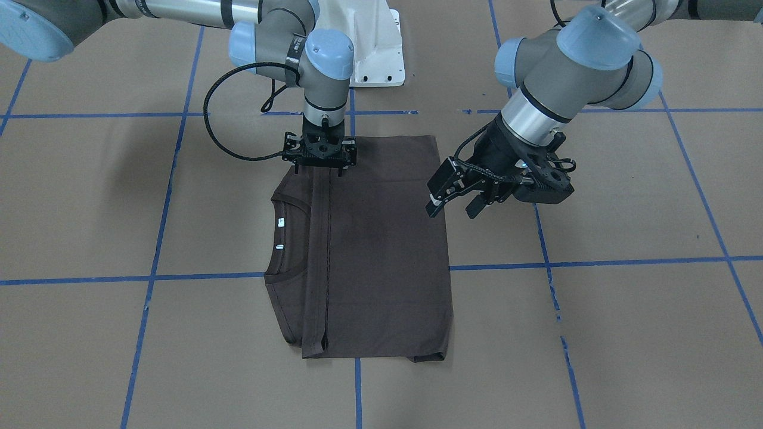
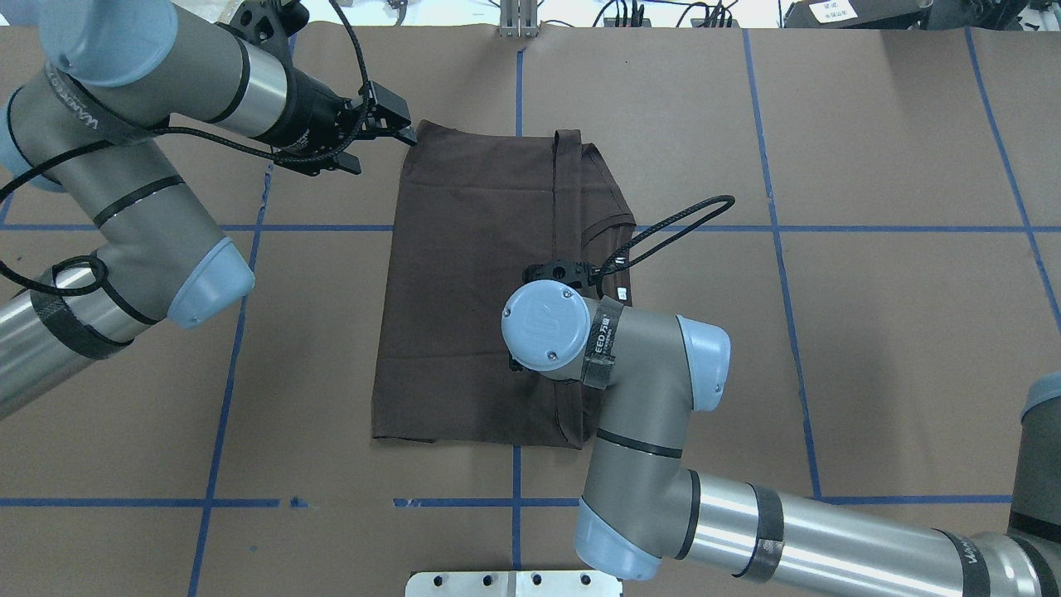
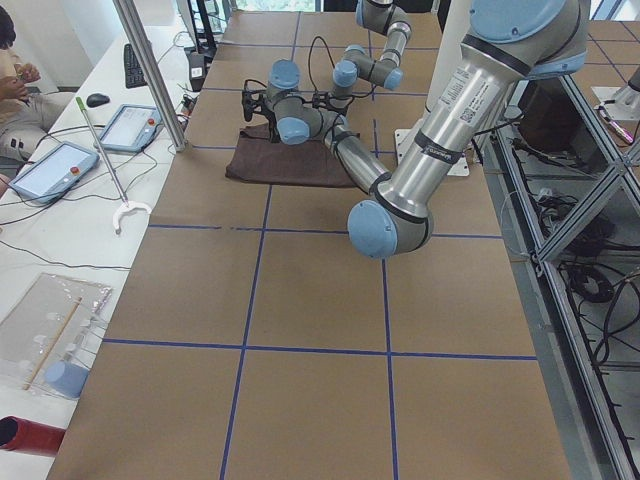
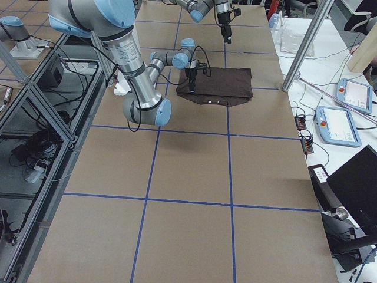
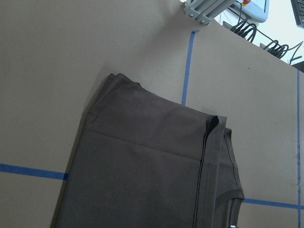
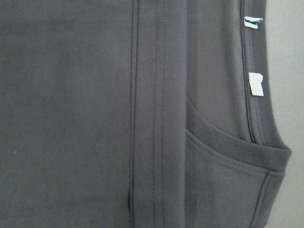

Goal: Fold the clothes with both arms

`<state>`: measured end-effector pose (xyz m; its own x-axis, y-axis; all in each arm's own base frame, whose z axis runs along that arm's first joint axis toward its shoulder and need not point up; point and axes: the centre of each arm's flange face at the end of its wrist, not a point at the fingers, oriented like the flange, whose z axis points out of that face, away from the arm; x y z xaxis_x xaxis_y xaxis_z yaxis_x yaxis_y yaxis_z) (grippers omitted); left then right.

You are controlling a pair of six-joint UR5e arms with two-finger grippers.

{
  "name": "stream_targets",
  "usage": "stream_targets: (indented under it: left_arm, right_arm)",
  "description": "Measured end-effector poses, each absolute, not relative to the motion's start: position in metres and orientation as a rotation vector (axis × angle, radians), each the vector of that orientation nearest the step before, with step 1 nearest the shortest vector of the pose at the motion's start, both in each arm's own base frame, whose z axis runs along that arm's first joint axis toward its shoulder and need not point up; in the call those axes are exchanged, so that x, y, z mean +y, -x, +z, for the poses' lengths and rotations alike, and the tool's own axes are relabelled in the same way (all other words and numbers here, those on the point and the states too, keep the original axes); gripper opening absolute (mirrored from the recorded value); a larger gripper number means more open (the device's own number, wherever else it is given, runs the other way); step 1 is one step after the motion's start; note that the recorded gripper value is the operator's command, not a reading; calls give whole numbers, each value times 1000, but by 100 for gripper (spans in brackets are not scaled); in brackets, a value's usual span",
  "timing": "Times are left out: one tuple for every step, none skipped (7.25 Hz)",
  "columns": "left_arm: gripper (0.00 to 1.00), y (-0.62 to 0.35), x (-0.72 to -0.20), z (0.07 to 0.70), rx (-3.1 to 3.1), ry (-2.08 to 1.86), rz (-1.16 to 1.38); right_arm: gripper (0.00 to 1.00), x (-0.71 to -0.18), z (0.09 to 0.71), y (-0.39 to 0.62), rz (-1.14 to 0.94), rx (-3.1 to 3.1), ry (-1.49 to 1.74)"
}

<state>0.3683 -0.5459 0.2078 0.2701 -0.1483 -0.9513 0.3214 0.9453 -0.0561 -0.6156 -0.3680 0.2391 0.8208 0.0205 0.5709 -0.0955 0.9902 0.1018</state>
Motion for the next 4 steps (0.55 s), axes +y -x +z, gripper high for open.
stream_targets:
  left_arm:
    - [88, -369, -546, 208, 1259, -158, -318]
    - [88, -369, -546, 209, 1259, -158, -318]
    - [88, -370, -546, 210, 1258, -156, -317]
    - [88, -370, -545, 211, 1257, -156, -317]
  right_arm:
    - [100, -368, 242, 617, 61, -599, -126]
    - [100, -367, 244, 617, 60, -595, -125]
    - [100, -367, 247, 617, 60, -590, -123]
    - [100, -367, 251, 617, 61, -585, -121]
